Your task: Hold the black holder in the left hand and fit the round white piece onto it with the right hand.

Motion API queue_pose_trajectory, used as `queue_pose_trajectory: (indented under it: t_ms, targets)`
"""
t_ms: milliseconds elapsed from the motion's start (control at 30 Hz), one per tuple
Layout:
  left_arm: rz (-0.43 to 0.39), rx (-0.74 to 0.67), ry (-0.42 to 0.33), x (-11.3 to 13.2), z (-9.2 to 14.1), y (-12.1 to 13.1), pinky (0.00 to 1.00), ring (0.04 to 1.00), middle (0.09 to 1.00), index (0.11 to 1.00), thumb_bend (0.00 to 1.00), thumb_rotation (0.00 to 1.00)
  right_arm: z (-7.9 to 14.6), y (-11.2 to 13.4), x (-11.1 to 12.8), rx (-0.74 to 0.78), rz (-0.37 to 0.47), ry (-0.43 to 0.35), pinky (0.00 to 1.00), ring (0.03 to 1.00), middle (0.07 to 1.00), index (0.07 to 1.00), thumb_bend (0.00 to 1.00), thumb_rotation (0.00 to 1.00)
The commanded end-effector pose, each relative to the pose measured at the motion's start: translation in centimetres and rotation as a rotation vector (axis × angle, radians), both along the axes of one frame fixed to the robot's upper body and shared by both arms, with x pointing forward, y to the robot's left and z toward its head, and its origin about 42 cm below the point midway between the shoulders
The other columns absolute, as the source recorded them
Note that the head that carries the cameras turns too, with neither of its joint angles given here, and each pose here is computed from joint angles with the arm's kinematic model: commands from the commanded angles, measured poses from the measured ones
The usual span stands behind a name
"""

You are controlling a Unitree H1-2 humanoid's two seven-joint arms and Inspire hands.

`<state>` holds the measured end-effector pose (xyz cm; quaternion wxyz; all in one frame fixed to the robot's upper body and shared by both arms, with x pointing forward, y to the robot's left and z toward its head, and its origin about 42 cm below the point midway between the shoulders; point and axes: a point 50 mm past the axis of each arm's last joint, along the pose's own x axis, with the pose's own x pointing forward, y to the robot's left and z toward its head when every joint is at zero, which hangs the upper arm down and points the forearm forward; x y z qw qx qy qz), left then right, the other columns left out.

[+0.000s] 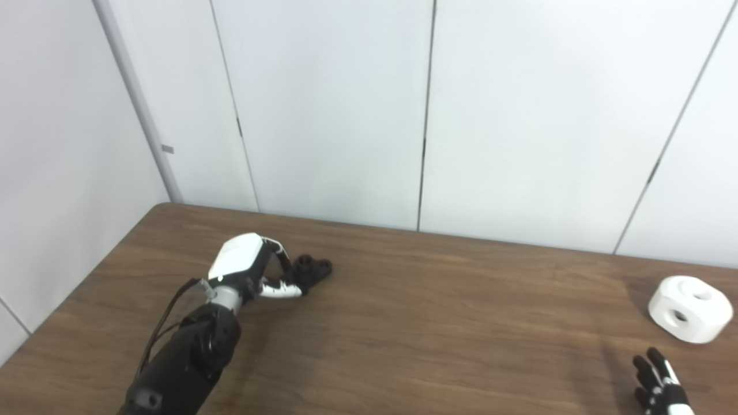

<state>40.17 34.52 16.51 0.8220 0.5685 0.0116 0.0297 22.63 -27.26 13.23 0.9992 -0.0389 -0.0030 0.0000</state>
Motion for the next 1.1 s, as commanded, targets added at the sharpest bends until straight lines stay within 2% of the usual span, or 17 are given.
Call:
queue_pose_trajectory:
  t_ms: [0, 467, 733, 1067]
  targets:
    - [-0.039, 0.028, -0.050, 0.1, 1.6, -0.8, 1.00, 0.901, 0.805, 0.487, 0.52, 0.05, 0.8, 0.6, 0.4, -0.002, 0.011, -0.037, 1.00, 1.000, 0.960, 1.000, 0.50, 1.00]
    - [-0.290, 0.046, -0.081, -3.2, 0.9, -8.9, 0.99, 0.891, 0.783, 0.486, 0.52, 0.05, 1.3, 1.0, 0.4, -0.033, 0.005, -0.048, 1.00, 1.000, 0.955, 1.000, 0.55, 1.00]
    - [-0.365, 0.020, -0.058, -5.2, 0.1, -12.2, 0.99, 0.895, 0.790, 0.486, 0.52, 0.05, 1.9, 1.3, 0.2, -0.042, -0.006, -0.045, 1.00, 1.000, 0.948, 1.000, 0.56, 1.00]
    - [-0.462, -0.001, -0.032, -7.9, -0.2, -15.0, 0.98, 0.895, 0.782, 0.486, 0.52, 0.05, 2.8, 2.1, 0.1, -0.053, -0.014, -0.054, 1.00, 0.999, 0.940, 1.000, 0.58, 1.00]
